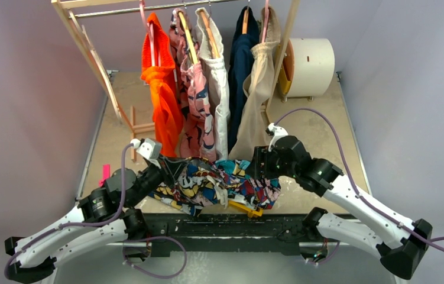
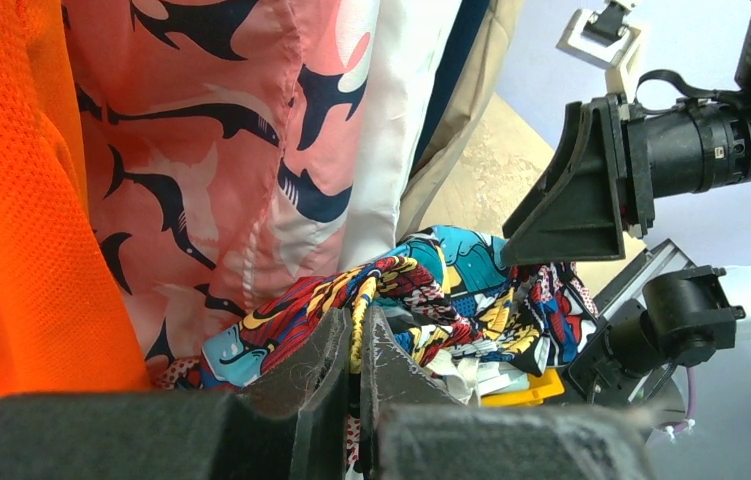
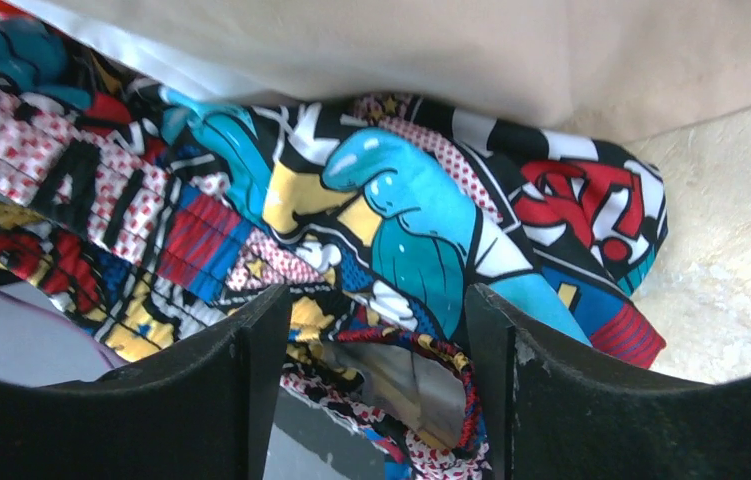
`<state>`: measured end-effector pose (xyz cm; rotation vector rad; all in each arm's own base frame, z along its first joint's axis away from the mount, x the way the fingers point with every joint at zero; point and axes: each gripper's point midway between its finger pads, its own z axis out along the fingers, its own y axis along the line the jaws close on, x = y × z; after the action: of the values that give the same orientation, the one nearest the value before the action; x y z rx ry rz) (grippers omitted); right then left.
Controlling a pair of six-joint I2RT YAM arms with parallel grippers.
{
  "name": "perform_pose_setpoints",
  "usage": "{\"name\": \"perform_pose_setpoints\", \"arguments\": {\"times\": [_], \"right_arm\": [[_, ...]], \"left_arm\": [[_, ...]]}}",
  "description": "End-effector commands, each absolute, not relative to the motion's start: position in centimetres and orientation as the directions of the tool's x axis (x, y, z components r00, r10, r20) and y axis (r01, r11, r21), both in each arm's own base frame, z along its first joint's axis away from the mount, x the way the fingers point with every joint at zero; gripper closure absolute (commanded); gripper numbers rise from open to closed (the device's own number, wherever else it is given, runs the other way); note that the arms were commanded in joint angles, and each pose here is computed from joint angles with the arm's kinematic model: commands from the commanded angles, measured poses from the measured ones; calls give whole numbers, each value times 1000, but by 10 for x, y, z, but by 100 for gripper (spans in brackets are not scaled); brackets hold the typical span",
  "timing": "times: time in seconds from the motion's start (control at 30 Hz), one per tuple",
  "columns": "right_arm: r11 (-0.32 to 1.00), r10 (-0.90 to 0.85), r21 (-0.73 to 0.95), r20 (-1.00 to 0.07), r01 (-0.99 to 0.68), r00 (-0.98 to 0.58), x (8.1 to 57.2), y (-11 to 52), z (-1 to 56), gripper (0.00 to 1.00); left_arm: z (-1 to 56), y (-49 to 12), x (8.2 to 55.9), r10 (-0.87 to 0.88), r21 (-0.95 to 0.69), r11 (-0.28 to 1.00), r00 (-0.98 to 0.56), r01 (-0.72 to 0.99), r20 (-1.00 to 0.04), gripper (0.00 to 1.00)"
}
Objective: Place the shorts on the hanger
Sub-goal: Adjust the shorts at the center of the board.
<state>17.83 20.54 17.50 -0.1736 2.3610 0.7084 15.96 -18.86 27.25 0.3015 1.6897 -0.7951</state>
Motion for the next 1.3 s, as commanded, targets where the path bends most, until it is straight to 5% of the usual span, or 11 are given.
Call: {"name": "perform_pose_setpoints", "arguments": {"times": [0.0,0.37,0.6,0.8,1.27], "right_arm": [[821,-3,452,-607,-349,-795,165,208,183,36],[719,-264,463,-507,-518,-820,123,220,162,44],[683,-327,463,-497,-565,-804,111,231,161,28],[618,-399,475,-497,-626,-771,93,249,159,28],[666,-359,422,-542,-615,-760,108,255,158,69]], "left_arm": [[295,-186,163,-252,-343,733,-233,588,-939,100],[287,-179,172,-248,-334,778,-228,532,-941,100],[282,-180,173,-247,-338,779,-237,528,-939,100],[281,-178,171,-251,-343,779,-240,525,-938,100],[281,-176,171,-254,-345,779,-240,524,-937,100]]}}
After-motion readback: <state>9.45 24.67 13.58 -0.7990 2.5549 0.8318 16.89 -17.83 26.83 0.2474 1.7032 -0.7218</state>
